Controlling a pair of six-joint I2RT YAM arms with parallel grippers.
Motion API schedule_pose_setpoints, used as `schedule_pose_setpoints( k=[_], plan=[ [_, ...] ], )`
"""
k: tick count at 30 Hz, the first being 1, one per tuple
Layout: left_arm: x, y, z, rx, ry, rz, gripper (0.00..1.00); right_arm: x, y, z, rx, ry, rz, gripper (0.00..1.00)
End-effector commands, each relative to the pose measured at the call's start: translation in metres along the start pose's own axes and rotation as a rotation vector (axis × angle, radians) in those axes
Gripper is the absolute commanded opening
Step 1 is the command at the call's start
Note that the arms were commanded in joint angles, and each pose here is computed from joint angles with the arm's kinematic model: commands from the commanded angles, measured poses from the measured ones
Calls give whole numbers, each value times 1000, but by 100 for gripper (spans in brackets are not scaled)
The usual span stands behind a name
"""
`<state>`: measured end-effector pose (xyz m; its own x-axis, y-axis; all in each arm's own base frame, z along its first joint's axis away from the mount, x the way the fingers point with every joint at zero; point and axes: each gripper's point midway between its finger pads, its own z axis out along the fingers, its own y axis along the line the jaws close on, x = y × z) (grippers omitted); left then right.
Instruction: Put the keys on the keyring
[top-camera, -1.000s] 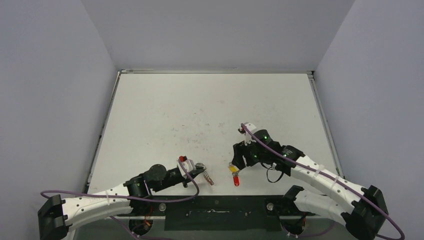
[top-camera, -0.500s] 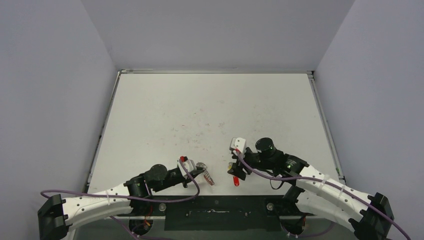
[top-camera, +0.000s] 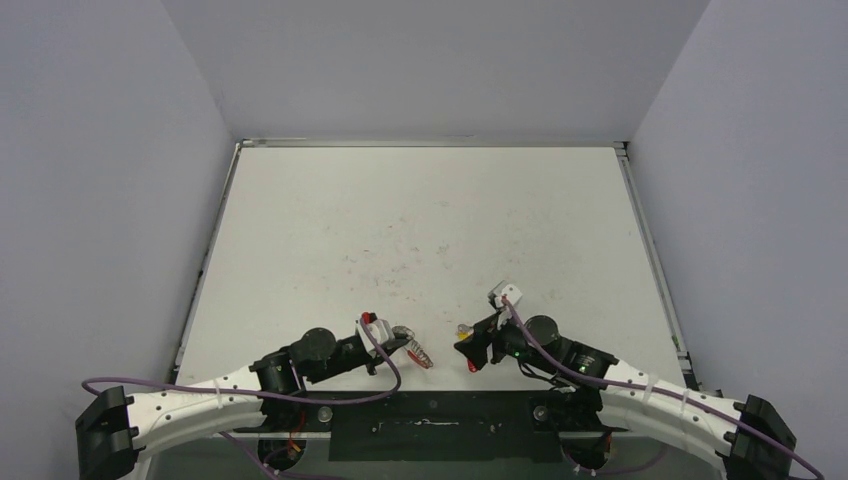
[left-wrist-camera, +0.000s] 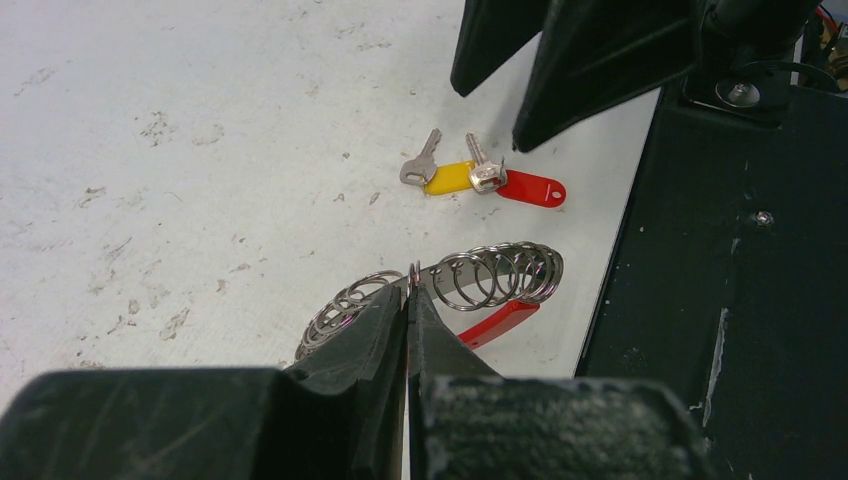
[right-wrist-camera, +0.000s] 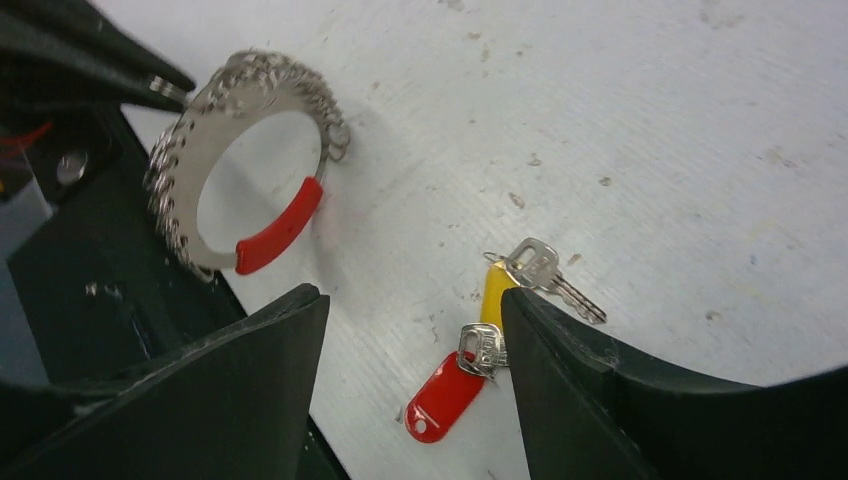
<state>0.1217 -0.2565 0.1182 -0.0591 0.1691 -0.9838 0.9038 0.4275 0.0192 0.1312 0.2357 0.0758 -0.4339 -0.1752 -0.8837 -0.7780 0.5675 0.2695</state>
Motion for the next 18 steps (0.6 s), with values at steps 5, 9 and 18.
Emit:
schedule_pose_setpoints(
  k=[5, 9, 18],
  plan=[
    [-22, 1, 2, -4, -75, 7, 0, -20, -23, -16, 271, -56, 440, 63],
    [-22, 1, 2, -7, -75, 6, 0, 9, -24, -21, 330, 31, 616, 60],
    [-22, 2, 2, -10, -69, 4, 0, 36, -23, -15, 369, 101, 767, 57]
  ],
)
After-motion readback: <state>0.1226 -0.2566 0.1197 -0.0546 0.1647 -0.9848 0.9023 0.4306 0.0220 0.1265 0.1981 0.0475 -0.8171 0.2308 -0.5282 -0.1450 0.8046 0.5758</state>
